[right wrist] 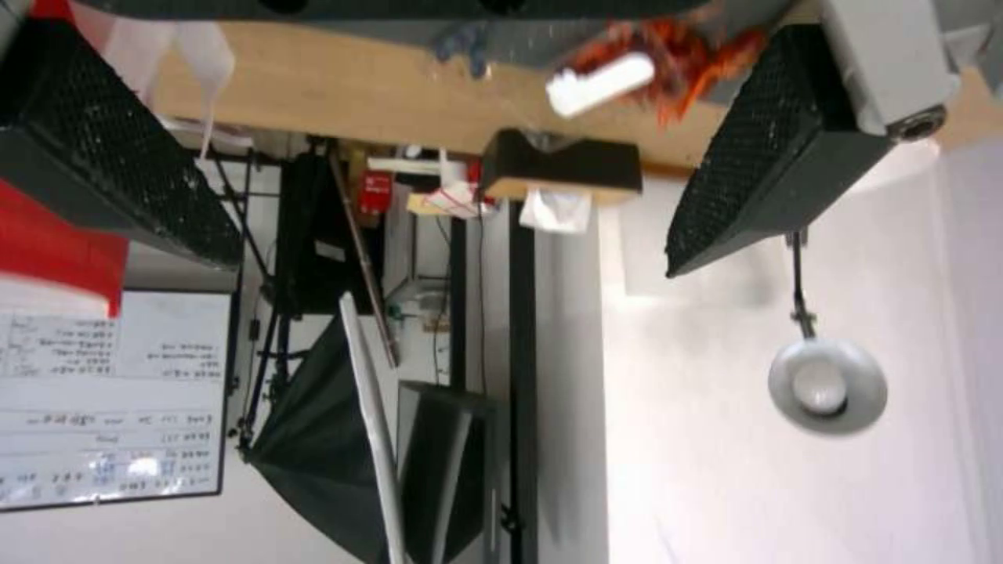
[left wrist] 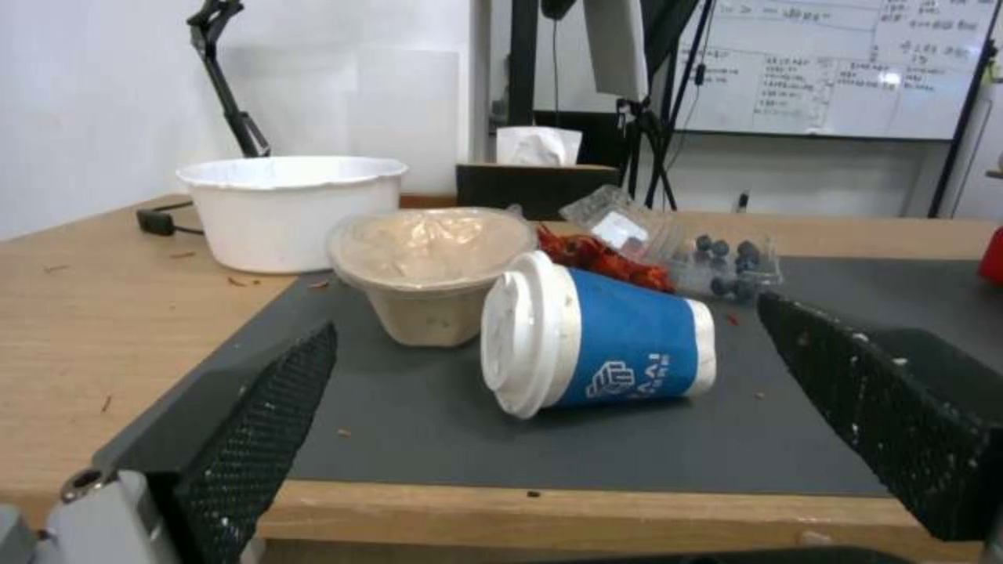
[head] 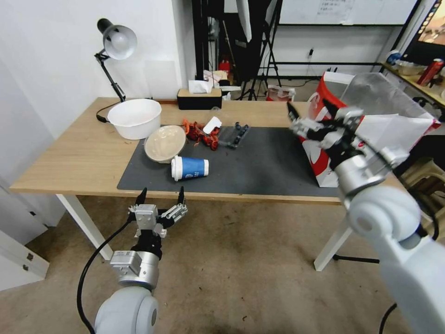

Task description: Pick up the trash from the table and place it into the takeout bag.

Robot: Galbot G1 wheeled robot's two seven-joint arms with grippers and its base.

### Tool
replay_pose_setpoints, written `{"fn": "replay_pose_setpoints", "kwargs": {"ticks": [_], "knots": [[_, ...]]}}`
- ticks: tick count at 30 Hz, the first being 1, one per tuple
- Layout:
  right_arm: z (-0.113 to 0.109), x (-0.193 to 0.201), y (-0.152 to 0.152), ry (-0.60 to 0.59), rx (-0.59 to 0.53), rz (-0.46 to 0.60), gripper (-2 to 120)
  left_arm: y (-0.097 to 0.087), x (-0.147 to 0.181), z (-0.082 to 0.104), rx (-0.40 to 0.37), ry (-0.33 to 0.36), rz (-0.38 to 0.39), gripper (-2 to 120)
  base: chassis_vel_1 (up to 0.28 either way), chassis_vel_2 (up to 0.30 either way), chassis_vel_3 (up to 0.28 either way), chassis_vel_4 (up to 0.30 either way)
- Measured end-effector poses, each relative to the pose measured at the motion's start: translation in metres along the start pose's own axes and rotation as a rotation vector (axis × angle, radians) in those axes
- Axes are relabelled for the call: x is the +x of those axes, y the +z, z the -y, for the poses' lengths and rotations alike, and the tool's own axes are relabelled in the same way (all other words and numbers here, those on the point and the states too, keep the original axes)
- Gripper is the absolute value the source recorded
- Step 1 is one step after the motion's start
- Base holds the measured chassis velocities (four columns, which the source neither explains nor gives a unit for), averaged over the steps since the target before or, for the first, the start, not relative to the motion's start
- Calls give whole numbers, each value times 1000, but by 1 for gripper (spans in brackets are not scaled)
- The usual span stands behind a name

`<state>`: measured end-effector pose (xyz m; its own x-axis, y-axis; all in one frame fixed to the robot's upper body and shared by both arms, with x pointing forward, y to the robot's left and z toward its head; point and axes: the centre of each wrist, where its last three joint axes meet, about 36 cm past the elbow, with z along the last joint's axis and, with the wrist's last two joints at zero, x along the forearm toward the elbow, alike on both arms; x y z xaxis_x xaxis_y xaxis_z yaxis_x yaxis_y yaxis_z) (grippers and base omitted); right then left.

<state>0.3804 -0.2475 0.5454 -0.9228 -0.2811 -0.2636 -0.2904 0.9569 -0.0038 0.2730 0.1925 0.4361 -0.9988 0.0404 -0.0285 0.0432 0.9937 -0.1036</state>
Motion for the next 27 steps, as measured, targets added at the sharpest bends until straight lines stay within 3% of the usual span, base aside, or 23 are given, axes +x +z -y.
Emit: {"fn": "replay_pose_setpoints", "kwargs": {"ticks": [6, 12, 19, 27], "knots": [[-20, 40, 30, 37, 51, -7, 100, 0, 0, -1, 1, -2, 2, 100, 0, 0, 0, 0], [-25, 75, 53, 121, 98, -6, 100, 1, 0, -1, 1, -3, 2, 100, 0, 0, 0, 0], [-35, 118, 93, 207, 91, -76, 100, 2, 1, -2, -3, -2, 2, 100, 0, 0, 0, 0], [-47, 134, 121, 236, 64, -127, 100, 3, 3, -2, -4, -1, 2, 100, 0, 0, 0, 0]]}}
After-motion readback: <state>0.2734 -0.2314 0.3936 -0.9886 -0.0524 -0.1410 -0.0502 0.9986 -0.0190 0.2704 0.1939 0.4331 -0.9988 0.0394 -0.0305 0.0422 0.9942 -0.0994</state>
